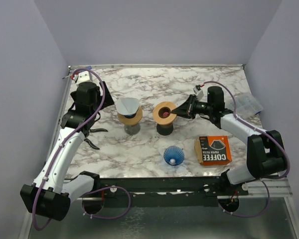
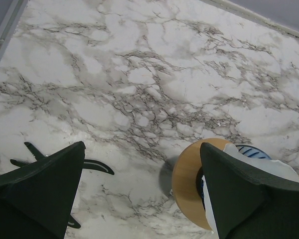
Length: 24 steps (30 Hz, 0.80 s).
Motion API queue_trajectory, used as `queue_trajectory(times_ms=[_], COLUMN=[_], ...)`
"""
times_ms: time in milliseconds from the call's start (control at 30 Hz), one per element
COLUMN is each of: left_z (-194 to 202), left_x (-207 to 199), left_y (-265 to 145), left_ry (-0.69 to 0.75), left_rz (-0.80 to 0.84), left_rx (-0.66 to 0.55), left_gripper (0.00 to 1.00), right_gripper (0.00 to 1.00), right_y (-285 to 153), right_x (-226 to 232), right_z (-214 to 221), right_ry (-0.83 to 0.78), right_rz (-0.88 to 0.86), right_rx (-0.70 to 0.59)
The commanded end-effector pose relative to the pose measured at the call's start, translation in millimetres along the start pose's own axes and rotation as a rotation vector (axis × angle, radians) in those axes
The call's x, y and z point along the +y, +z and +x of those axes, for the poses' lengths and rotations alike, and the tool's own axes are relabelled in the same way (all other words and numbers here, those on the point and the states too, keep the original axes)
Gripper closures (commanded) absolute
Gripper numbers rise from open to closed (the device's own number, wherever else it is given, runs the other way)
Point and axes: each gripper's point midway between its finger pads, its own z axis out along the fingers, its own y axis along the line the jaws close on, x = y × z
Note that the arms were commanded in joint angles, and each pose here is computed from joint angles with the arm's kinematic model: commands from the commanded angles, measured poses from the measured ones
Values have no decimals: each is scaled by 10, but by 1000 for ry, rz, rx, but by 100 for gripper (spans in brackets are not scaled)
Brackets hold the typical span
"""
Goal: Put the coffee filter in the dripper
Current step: Place the dripper holder onto the coffee server.
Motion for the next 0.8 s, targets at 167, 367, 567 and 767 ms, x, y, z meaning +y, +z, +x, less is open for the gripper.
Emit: queue_trajectory(times_ms=[167,367,567,767], left_z=[0,24,19,-14], left_x=[-49,-71,-78,-104], left_y=[-37,-27,-29,-42], left_ry=[-17,-23,-25,-29], left_rz=[37,47,52,63], left_rx=[2,10,8,2], left_gripper=[1,1,1,1], right_gripper=[100,97,86,72], right_y=[-39,-34,-45,-71], right_x=[-115,-159,-214,-224], right_z=[-15,-9,-44,-82], right_ry=[7,7,-13,-38], right_rz=[15,26,70,109], right_rx=[-16,-13,-23,-35])
